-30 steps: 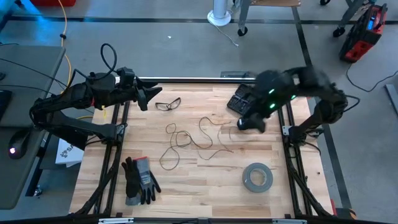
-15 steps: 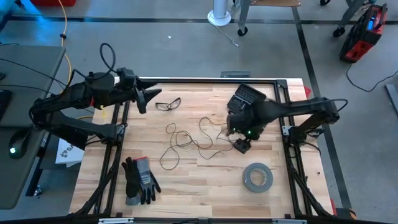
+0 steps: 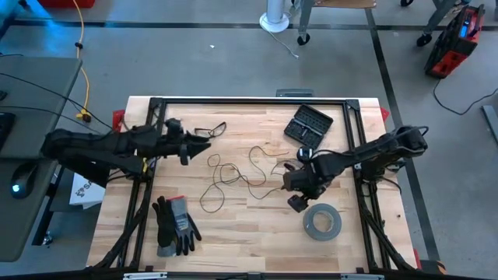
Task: Coil cords
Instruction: Coil the black wire on the black spool
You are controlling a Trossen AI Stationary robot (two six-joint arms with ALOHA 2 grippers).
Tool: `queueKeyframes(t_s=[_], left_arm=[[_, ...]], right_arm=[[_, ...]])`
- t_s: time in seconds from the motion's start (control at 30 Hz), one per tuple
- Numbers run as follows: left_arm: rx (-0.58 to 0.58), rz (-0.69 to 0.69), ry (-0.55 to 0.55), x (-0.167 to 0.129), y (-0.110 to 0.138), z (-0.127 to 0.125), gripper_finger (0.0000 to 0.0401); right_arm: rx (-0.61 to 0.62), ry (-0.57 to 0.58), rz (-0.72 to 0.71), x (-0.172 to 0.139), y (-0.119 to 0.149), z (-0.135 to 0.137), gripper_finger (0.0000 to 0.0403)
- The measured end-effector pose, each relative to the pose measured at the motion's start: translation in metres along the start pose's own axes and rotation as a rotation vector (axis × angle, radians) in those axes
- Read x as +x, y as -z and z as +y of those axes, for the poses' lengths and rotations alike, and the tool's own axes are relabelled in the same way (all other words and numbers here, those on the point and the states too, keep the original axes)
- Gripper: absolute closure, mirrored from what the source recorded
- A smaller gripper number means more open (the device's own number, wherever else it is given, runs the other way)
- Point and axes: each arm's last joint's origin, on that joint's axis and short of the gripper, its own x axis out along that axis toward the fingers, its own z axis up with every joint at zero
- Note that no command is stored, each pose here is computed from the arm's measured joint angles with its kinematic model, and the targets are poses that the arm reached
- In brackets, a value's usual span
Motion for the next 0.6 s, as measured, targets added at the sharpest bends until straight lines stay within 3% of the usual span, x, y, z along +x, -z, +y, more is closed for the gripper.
queueKeyframes(t_s=[0.1, 0.2, 0.4, 0.6], left_arm=[[-0.041, -0.129, -0.022, -0.007, 0.002, 0.009, 0.0192], [-0.040, -0.225, -0.111, -0.011, -0.001, 0.016, 0.0192], [-0.055, -0.235, -0.177, -0.002, -0.001, 0.024, 0.0192], [-0.141, -0.193, -0.173, 0.020, 0.006, 0.027, 0.0192]], right_arm=[[-0.022, 0.061, -0.071, -0.014, 0.005, -0.005, 0.0115], [-0.018, 0.123, -0.160, -0.032, 0.012, -0.017, 0.0115], [0.006, 0.216, -0.294, -0.071, 0.031, -0.057, 0.0115], [0.194, 0.052, -0.446, -0.079, 0.034, -0.094, 0.0115]])
